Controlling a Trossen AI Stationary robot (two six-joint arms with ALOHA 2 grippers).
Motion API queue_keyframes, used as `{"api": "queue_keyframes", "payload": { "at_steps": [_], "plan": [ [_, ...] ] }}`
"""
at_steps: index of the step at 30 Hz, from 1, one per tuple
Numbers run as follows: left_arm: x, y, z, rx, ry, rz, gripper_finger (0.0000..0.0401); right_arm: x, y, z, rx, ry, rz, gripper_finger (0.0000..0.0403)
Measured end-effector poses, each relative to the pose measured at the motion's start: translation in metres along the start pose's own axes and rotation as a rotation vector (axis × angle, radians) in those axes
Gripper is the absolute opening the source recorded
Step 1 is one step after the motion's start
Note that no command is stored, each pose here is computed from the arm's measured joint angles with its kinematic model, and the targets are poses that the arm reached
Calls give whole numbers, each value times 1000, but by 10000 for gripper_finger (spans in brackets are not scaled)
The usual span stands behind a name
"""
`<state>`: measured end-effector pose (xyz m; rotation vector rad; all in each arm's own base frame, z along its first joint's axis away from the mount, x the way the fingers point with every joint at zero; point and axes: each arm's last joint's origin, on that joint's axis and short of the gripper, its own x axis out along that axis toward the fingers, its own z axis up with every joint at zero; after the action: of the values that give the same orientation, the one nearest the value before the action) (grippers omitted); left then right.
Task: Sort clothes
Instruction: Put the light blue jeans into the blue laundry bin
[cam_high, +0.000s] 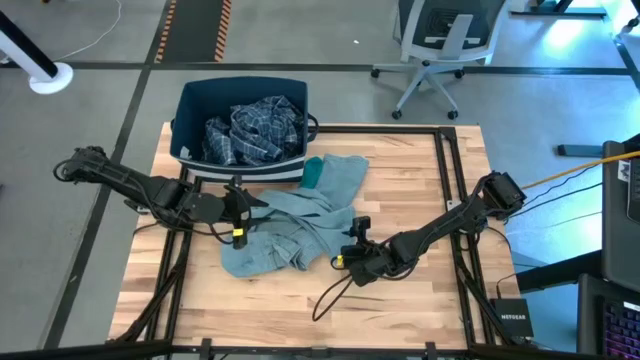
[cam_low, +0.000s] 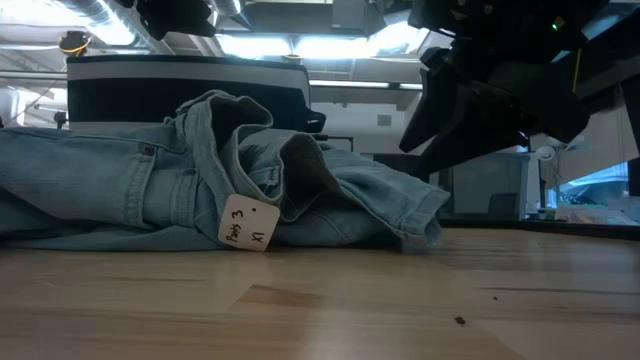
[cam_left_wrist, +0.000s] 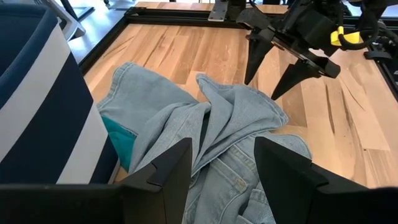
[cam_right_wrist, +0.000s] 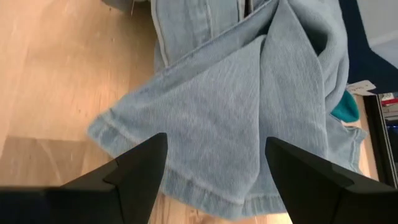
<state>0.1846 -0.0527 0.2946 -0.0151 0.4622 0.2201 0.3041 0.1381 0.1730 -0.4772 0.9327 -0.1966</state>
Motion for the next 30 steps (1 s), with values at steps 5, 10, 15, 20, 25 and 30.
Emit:
{"api": "queue_keyframes", "payload": {
  "at_steps": [5,10,15,20,25,30],
  "plan": [
    [0,0,0,0,0,1,168,0,0,3,18,-23,2,291],
    [0,0,0,0,0,1,168,0,0,3,20,-26,3,291],
    [0,0,0,0,0,1,169,0,0,3,20,-26,3,291],
    [0,0,0,0,0,2,169,0,0,3,20,-26,3,291],
    [0,0,0,-4,1,2,169,0,0,3,20,-26,3,291],
    [0,1,-3,6,30,10,169,0,0,3,19,-26,3,291]
  ]
}}
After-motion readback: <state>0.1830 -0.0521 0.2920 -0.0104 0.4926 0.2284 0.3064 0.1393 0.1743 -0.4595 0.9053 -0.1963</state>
